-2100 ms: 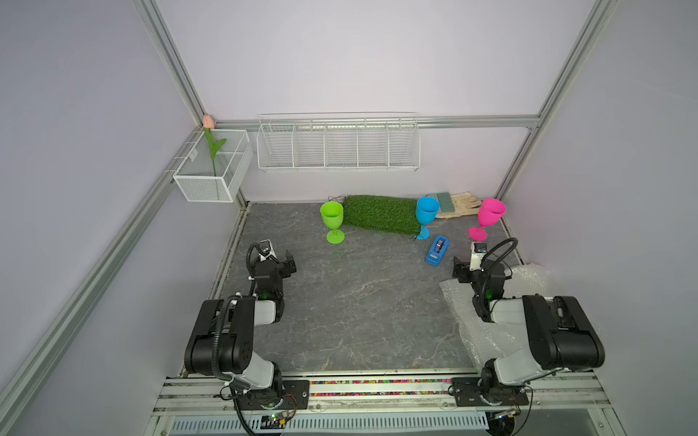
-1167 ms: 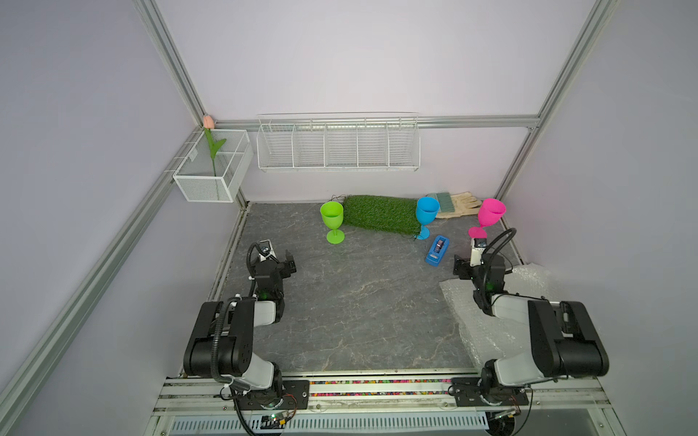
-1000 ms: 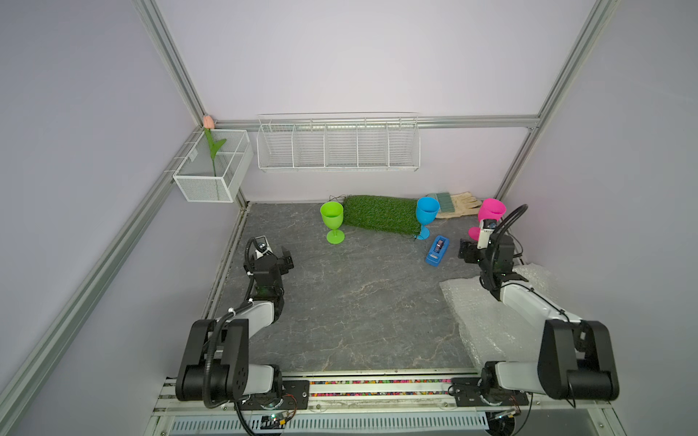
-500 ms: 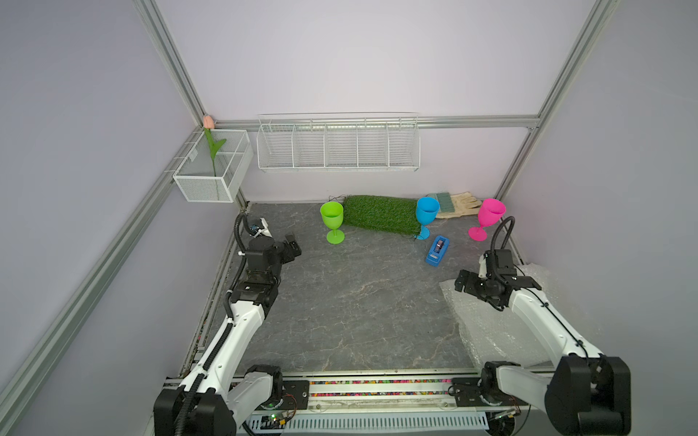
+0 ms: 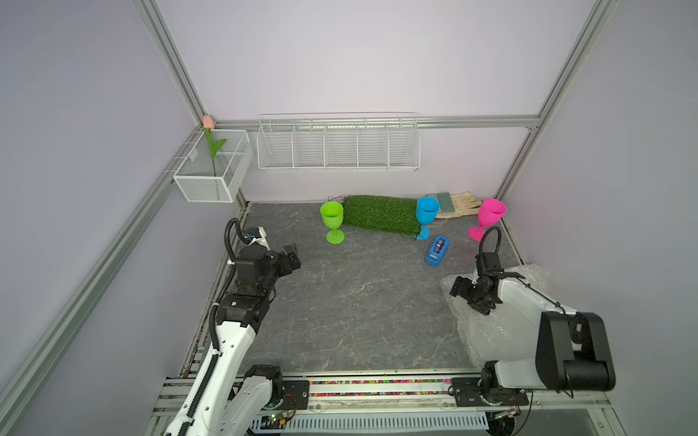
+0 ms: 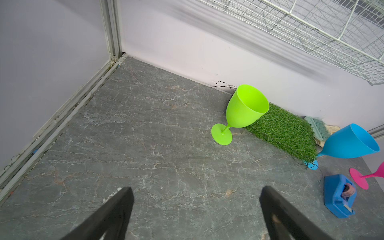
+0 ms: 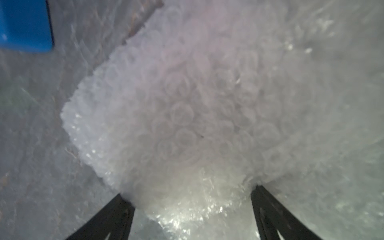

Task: Wrap wine glasses in bubble wrap
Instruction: Move the bubble wrap to the center of the board.

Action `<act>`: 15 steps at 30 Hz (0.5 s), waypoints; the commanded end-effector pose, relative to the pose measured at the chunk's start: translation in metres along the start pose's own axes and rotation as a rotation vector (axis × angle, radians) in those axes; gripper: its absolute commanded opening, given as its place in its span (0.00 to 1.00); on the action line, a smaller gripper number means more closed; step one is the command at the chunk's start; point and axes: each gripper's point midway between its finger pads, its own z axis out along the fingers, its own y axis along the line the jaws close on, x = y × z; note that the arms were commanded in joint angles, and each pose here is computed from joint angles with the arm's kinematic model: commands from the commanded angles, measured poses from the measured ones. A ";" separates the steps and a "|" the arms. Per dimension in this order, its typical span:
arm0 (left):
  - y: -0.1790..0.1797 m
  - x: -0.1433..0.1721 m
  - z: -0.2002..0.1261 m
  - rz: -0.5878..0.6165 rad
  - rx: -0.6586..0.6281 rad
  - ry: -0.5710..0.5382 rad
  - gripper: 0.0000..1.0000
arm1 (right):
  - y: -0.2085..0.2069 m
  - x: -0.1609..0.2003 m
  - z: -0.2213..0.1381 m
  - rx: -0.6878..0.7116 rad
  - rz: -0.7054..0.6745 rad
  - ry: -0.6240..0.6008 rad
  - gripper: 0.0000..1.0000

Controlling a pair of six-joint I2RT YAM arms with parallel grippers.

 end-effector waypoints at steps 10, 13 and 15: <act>-0.012 -0.018 -0.013 0.092 0.010 0.060 0.98 | 0.037 -0.077 0.001 -0.015 -0.141 -0.037 0.83; -0.014 -0.023 -0.016 0.145 0.013 0.060 0.98 | 0.030 -0.070 -0.014 0.048 -0.192 -0.032 0.83; -0.014 -0.025 -0.016 0.187 0.010 0.056 0.99 | 0.023 -0.063 -0.020 0.088 -0.215 -0.020 0.84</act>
